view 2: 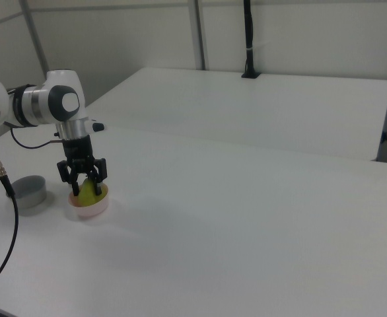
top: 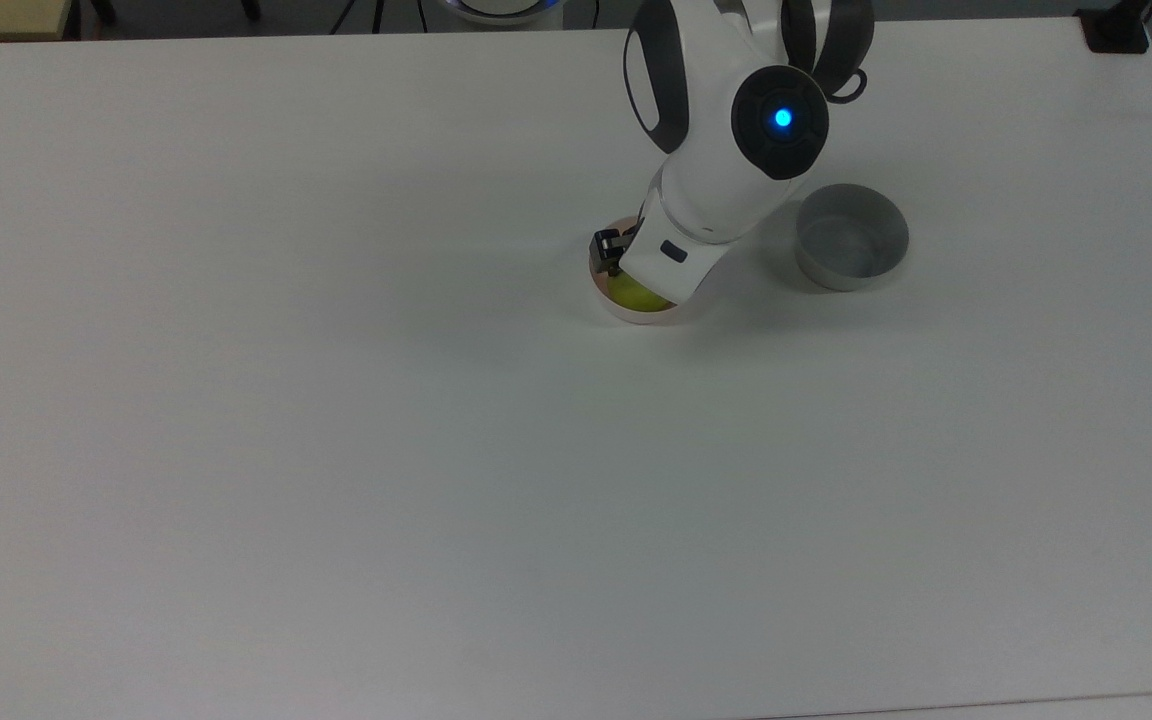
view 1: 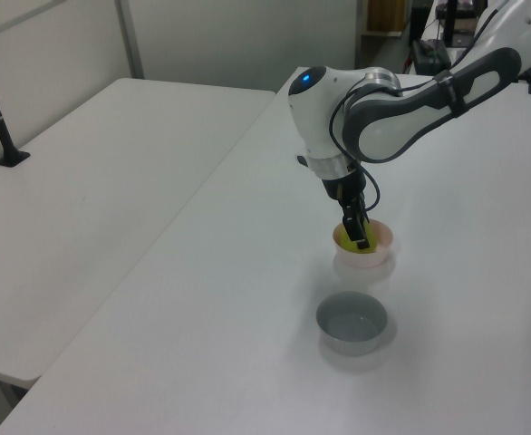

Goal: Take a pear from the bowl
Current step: 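Close the gripper around the green pear, then lift the pear up out of the pink bowl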

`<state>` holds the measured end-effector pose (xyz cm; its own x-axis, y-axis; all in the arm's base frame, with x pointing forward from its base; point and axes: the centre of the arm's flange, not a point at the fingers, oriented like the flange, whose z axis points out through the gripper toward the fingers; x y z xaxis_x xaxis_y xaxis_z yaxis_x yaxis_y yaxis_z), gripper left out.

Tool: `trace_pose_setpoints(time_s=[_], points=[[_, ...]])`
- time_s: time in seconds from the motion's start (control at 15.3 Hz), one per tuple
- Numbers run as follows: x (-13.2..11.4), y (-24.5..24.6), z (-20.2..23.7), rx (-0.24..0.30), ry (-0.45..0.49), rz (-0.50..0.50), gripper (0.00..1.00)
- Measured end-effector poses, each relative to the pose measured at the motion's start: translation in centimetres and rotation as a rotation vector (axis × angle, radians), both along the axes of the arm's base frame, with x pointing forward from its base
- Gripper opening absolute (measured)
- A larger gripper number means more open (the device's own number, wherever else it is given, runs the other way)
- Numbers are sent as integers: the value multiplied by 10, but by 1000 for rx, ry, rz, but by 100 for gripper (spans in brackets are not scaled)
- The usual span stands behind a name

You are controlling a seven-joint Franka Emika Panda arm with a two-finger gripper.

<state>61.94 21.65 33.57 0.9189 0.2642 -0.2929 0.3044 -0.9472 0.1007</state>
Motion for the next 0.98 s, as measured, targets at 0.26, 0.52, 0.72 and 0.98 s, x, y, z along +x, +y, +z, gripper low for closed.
trace_pose_setpoints(time_s=[0.26,0.52,0.72,0.98], points=[[1,-2,9,4,-14,-3,72],[1,-19,69,27,-72,-17,72],[-3,-44,112,43,-100,-35,72],[4,-81,120,45,-110,-82,72]])
